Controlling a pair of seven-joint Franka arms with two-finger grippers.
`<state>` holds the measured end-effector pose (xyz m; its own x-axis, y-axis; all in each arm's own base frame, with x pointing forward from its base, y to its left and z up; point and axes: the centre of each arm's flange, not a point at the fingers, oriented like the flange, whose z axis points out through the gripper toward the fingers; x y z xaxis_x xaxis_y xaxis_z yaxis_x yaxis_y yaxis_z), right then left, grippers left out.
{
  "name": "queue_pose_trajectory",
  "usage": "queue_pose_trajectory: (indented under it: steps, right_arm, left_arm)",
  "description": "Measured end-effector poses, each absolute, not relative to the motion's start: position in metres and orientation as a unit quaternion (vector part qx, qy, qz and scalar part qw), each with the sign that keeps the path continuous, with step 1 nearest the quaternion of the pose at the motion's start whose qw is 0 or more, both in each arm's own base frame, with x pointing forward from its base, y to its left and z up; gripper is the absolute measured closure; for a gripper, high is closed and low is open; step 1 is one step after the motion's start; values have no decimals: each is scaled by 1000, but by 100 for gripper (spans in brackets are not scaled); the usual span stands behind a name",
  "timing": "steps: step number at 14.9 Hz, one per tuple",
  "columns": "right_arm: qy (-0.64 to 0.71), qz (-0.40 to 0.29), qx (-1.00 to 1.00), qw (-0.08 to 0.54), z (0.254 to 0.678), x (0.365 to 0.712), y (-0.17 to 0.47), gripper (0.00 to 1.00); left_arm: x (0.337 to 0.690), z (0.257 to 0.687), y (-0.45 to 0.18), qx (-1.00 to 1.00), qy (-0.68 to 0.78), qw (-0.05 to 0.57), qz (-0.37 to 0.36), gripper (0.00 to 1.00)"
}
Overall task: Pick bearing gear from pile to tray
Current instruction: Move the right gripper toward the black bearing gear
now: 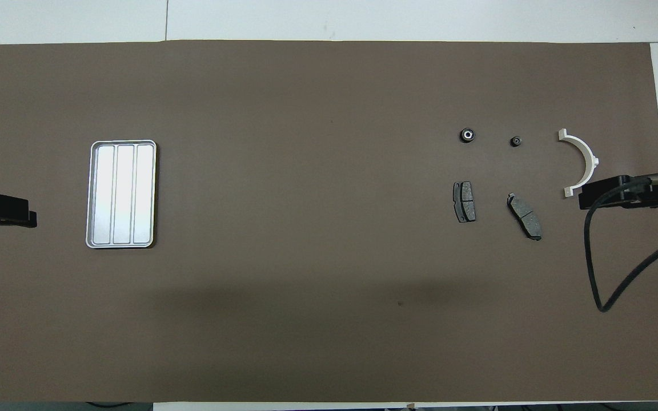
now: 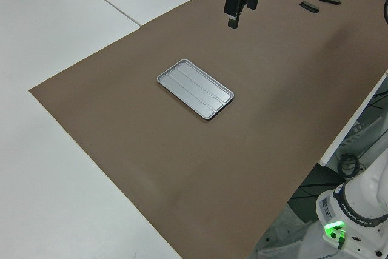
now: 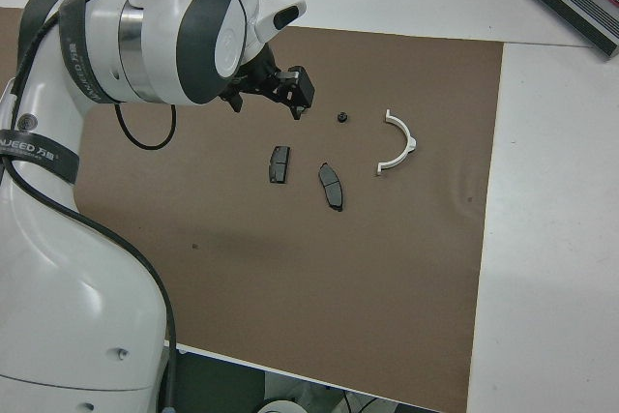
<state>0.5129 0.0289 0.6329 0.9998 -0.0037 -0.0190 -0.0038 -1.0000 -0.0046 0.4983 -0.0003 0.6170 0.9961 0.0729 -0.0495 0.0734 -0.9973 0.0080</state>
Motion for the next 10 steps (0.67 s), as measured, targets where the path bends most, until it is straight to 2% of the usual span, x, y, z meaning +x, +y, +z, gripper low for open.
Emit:
queue_pose_trajectory:
  steps: [10]
  right_arm:
    - [76, -5, -997, 4, 574, 527, 32, 0]
  left_arm:
    - [498, 617, 0, 999, 37, 5, -25, 0]
